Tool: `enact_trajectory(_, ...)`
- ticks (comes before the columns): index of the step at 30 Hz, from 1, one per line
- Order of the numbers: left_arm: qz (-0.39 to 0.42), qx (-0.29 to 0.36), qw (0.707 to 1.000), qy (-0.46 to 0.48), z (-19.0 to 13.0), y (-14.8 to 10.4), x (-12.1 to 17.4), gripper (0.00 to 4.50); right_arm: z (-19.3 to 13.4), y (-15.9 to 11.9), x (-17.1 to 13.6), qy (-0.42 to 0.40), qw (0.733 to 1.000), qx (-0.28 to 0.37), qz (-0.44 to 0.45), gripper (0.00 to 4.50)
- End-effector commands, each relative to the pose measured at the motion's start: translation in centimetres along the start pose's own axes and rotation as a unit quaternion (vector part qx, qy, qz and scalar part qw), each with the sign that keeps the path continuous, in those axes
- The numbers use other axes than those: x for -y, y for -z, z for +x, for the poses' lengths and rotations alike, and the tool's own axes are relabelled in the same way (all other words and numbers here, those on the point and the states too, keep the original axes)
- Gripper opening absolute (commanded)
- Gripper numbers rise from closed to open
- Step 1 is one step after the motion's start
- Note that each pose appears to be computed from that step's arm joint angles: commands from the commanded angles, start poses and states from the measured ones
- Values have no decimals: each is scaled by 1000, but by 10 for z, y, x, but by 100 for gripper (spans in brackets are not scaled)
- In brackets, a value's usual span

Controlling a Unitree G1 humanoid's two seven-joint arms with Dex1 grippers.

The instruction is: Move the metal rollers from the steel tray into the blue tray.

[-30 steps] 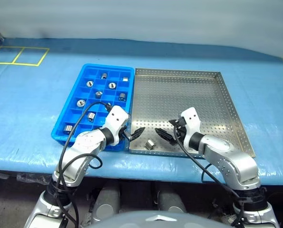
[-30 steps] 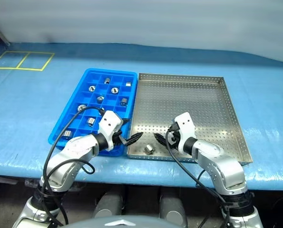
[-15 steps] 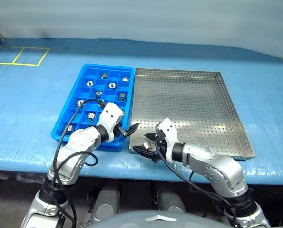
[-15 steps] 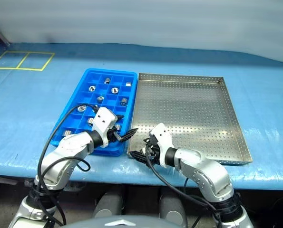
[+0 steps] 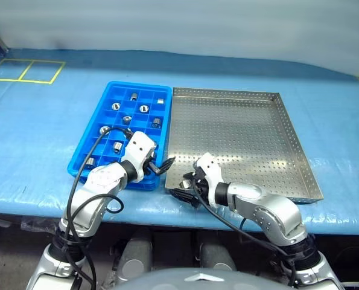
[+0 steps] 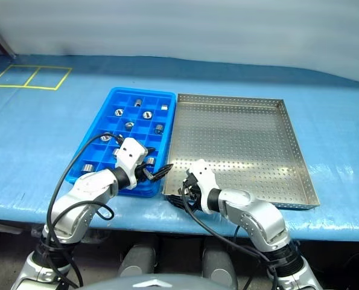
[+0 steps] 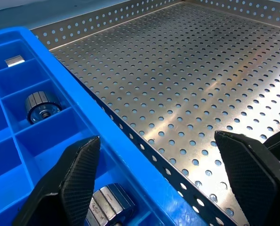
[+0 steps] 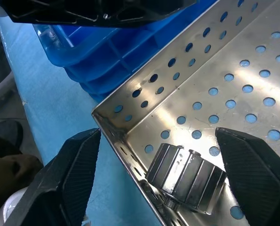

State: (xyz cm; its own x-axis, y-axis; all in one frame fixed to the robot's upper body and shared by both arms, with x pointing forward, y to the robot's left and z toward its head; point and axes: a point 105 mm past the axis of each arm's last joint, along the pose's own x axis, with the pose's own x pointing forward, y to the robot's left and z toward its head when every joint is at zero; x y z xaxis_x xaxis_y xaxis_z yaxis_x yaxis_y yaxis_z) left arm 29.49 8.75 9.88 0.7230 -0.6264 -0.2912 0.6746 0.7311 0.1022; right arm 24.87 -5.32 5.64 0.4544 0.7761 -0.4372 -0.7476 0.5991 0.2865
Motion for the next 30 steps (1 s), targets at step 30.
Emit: enact_trajectory(30, 15, 20, 1000, -11, -4, -10, -3, 424, -11, -10, -8, -37, 999, 15, -20, 446)
